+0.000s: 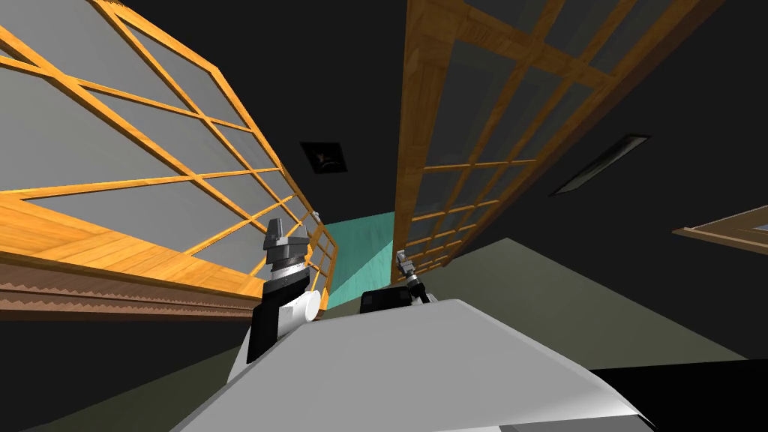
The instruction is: Push the door open
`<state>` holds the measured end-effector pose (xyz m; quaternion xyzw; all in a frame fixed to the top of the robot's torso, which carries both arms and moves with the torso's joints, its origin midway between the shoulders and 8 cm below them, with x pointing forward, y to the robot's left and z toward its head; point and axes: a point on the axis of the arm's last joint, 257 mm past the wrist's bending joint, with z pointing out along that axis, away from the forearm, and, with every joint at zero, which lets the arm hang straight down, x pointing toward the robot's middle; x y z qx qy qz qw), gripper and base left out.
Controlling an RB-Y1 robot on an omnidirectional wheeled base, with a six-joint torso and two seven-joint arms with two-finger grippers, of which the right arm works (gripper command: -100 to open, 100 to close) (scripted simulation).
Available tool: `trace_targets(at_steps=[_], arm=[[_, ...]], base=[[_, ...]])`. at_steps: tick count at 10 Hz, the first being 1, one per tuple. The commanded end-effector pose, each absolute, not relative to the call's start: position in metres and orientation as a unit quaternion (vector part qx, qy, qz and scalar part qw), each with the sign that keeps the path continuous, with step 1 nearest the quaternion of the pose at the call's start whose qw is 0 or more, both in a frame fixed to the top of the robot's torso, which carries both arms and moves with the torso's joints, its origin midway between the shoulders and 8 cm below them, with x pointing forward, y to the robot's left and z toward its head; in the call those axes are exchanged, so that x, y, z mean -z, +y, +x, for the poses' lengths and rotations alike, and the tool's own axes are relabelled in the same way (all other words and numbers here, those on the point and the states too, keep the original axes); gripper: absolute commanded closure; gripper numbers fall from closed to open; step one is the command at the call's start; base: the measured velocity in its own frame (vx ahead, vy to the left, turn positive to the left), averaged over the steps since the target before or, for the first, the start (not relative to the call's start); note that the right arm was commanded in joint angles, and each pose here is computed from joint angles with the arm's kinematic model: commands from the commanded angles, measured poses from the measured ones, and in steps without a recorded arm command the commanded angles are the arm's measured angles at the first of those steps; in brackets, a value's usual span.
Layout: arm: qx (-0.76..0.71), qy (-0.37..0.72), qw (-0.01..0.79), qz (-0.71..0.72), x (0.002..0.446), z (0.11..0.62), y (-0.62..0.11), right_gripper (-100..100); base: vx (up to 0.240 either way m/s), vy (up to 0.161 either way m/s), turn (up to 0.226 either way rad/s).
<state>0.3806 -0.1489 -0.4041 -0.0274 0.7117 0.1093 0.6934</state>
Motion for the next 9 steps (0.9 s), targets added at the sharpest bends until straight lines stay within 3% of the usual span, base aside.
trace_targets(at_steps=[1,9], arm=[[-0.118,0.708,0.696,-0.006,0.401,0.384,-0.159,100],[-0.165,0.701,0.688,0.089,0.401,0.382,-0.193,100]], base=[[0.029,0.012,0.057],[0.031,0.016,0.061]])
